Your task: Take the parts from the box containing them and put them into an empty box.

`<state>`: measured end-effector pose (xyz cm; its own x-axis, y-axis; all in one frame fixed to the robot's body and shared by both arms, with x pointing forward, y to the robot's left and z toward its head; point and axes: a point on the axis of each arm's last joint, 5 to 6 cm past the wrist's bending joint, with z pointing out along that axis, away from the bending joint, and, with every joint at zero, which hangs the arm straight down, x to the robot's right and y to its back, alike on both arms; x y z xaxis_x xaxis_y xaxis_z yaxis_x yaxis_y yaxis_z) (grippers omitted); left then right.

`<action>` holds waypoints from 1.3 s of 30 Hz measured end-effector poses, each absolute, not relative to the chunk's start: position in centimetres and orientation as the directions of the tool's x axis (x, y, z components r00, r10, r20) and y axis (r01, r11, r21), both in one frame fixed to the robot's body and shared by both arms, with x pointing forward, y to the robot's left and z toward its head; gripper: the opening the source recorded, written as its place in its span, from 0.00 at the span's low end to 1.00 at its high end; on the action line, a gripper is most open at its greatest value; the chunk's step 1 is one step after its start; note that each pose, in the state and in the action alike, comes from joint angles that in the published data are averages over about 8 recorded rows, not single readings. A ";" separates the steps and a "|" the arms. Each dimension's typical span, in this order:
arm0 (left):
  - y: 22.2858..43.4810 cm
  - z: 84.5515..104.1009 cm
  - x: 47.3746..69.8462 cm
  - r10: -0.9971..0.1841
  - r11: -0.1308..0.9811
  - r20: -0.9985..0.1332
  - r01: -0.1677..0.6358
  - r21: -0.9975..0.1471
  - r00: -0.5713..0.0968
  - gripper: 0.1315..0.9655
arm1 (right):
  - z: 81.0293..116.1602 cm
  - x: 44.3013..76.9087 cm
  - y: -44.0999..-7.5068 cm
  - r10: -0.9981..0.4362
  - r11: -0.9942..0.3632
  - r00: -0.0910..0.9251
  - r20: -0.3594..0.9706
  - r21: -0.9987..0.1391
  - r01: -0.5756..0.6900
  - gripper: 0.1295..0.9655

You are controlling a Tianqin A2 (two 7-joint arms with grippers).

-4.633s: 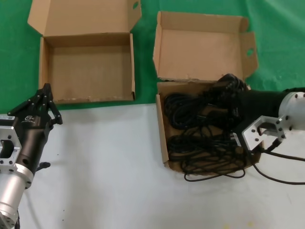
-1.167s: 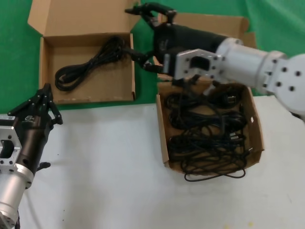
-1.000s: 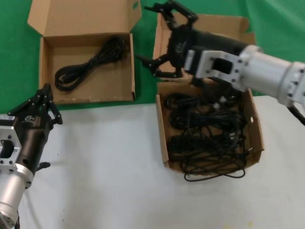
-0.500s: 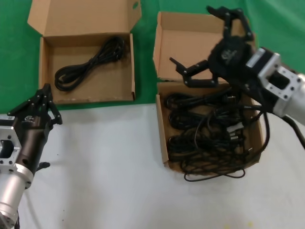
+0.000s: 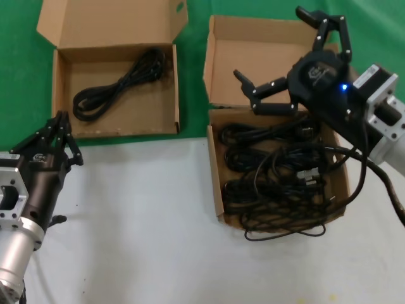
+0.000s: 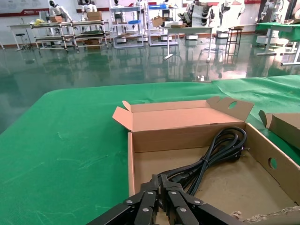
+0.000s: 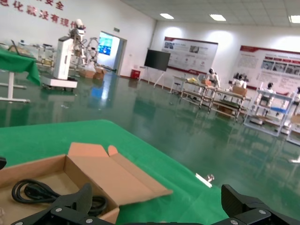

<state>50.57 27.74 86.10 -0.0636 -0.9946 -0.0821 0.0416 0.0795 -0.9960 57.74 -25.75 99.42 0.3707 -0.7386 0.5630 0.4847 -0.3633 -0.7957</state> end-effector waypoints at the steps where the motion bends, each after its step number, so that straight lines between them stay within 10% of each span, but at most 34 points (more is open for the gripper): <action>1: 27.7 86.1 50.6 -0.995 0.079 -0.082 0.041 -0.996 -0.063 0.03 | 99.3 57.7 -25.8 -0.741 -0.362 0.370 0.560 -0.798 0.482 0.99; 20: 27.8 86.0 50.5 -0.995 0.077 -0.079 0.037 -0.996 -0.057 0.22 | 96.1 56.7 -26.2 -0.835 -0.306 0.336 0.436 -0.875 0.374 1.00; 39: 27.9 85.8 50.4 -0.996 0.075 -0.076 0.032 -0.997 -0.050 0.71 | 92.5 55.2 -26.8 -0.917 -0.234 0.265 0.299 -0.939 0.252 1.00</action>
